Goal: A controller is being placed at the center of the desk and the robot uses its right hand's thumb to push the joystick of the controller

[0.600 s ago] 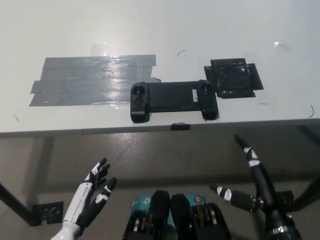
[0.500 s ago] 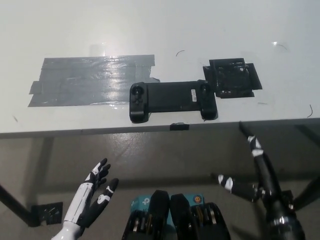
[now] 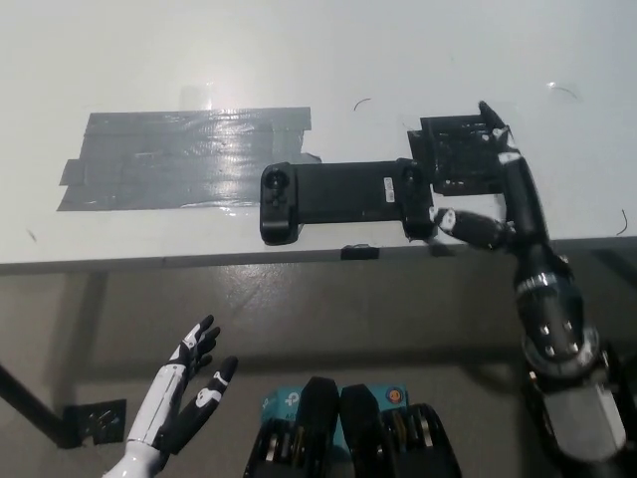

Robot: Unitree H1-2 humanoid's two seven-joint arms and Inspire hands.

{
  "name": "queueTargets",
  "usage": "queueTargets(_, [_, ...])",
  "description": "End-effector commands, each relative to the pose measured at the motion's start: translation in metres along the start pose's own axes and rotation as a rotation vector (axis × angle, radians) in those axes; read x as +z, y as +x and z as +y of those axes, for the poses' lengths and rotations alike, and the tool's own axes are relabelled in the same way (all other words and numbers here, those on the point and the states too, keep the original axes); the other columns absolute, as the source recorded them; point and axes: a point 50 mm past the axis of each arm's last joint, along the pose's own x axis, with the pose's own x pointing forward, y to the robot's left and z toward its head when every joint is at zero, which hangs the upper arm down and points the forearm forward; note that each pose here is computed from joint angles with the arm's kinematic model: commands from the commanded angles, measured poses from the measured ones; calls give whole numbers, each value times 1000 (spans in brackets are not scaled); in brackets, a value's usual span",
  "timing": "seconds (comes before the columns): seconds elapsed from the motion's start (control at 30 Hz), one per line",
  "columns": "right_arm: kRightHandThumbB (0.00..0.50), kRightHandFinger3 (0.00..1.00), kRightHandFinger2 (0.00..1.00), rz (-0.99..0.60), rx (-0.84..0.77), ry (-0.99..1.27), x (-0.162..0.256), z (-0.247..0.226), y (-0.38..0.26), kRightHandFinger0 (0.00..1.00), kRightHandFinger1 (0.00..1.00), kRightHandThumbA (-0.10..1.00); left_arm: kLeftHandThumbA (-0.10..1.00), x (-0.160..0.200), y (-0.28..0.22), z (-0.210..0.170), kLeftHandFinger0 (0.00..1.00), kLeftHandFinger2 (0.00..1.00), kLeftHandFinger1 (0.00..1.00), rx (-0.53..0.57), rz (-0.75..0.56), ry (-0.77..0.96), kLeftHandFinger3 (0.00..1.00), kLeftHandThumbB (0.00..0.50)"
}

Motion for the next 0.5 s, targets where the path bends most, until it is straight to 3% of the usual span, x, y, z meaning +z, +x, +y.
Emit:
queueTargets(0.0, [237, 1000, 1000, 8, -30, 35, 17, -2, 36, 1000, 1000, 987, 750, 8, 2, 2, 1000, 1000, 1000, 8, -53, 16, 1000, 0])
queueTargets(0.17, [256, 1000, 1000, 54, -19, 48, 18, 5, 60, 1000, 1000, 927, 751, 9, 4, 2, 1000, 1000, 1000, 10, -54, 13, 1000, 0])
queueTargets(0.47, [252, 1000, 1000, 122, -17, 42, 12, 15, 78, 1000, 1000, 957, 737, 13, 8, 2, 1000, 1000, 1000, 10, -71, 16, 1000, 0])
